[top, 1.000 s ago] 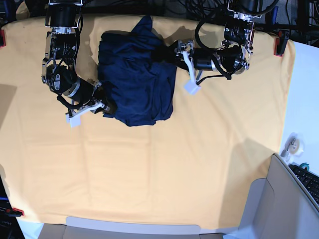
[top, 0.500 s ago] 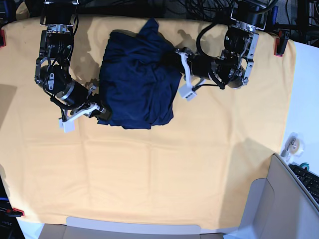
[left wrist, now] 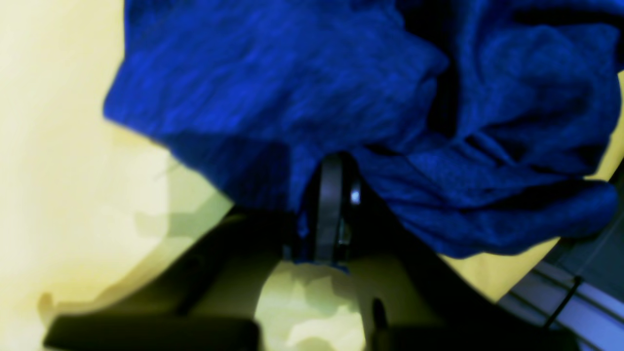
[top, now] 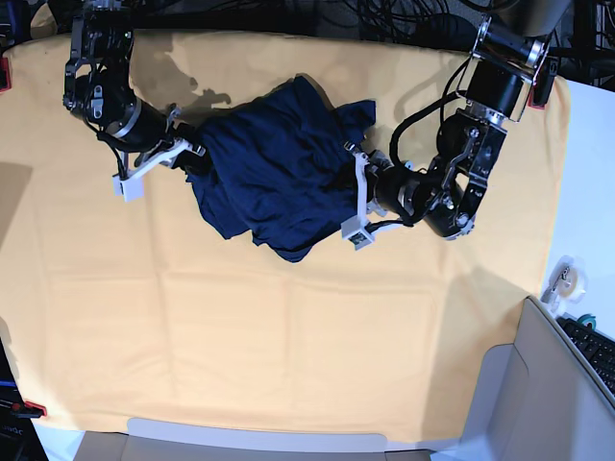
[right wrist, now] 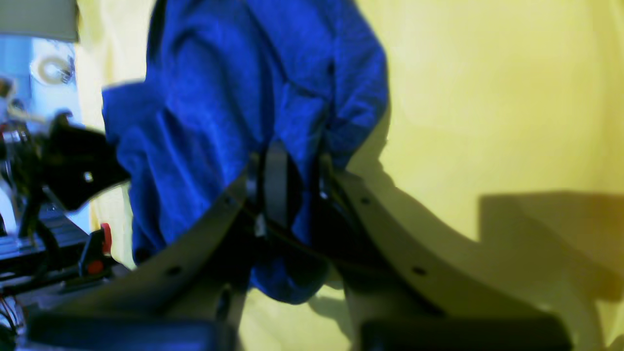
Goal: Fold the T-shirt properly
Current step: 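Grasp the shirt's sides with both grippers and tug them outward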
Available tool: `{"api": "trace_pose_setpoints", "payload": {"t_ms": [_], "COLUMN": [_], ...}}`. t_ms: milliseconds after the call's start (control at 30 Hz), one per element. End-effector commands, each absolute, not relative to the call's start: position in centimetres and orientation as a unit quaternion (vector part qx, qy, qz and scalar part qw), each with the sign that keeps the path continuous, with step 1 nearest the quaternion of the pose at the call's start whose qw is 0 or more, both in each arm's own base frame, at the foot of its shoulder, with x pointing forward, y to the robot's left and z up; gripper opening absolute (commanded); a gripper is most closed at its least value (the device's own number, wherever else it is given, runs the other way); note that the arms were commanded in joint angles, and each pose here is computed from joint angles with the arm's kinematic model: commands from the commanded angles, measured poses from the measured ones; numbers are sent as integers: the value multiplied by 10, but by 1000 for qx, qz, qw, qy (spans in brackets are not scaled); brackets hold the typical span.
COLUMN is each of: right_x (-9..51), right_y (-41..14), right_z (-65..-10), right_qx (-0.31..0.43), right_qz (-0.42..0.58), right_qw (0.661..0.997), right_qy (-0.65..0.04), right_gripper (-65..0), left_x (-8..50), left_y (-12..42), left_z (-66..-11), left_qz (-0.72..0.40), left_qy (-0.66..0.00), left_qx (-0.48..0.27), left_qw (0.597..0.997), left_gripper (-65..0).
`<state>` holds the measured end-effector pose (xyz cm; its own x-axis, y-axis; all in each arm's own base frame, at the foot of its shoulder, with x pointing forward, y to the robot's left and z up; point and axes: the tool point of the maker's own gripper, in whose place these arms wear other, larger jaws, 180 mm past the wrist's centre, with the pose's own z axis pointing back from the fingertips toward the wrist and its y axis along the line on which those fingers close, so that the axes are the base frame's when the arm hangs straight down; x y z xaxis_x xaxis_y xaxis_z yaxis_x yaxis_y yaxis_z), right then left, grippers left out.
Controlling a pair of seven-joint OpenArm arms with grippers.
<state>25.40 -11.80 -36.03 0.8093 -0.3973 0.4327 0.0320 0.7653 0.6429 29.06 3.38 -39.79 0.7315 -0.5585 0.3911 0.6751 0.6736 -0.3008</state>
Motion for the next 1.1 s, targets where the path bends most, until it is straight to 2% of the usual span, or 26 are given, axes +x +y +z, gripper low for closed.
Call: {"api": "trace_pose_setpoints", "payload": {"t_ms": [0, 400, 600, 933, 1000, 1067], "right_x": [255, 217, 211, 230, 231, 234], "right_y": [-117, -127, -124, -119, -119, -121], "right_z": [-349, -351, -354, -343, -342, -342], "right_qx": [327, 310, 312, 323, 322, 311], "right_qz": [-108, -120, -121, -121, -120, -116], "right_qw": [889, 898, 900, 888, 888, 890], "right_qy": [-301, -288, -279, -304, -306, -311], "right_gripper": [-650, -650, -650, -650, -638, -570], "left_x": [299, 334, 358, 370, 370, 369], "left_y": [25, 6, 15, 49, 49, 46], "left_z": [-394, -394, -389, -390, -389, -385], "left_qz": [-349, -384, -370, -362, -363, -369], "left_qy": [-147, -173, -187, -184, -184, -190], "left_qx": [-215, -194, -182, -141, -140, -141], "left_qw": [900, 886, 892, 903, 903, 899], "left_gripper": [-650, -650, -650, -649, -617, -538]}}
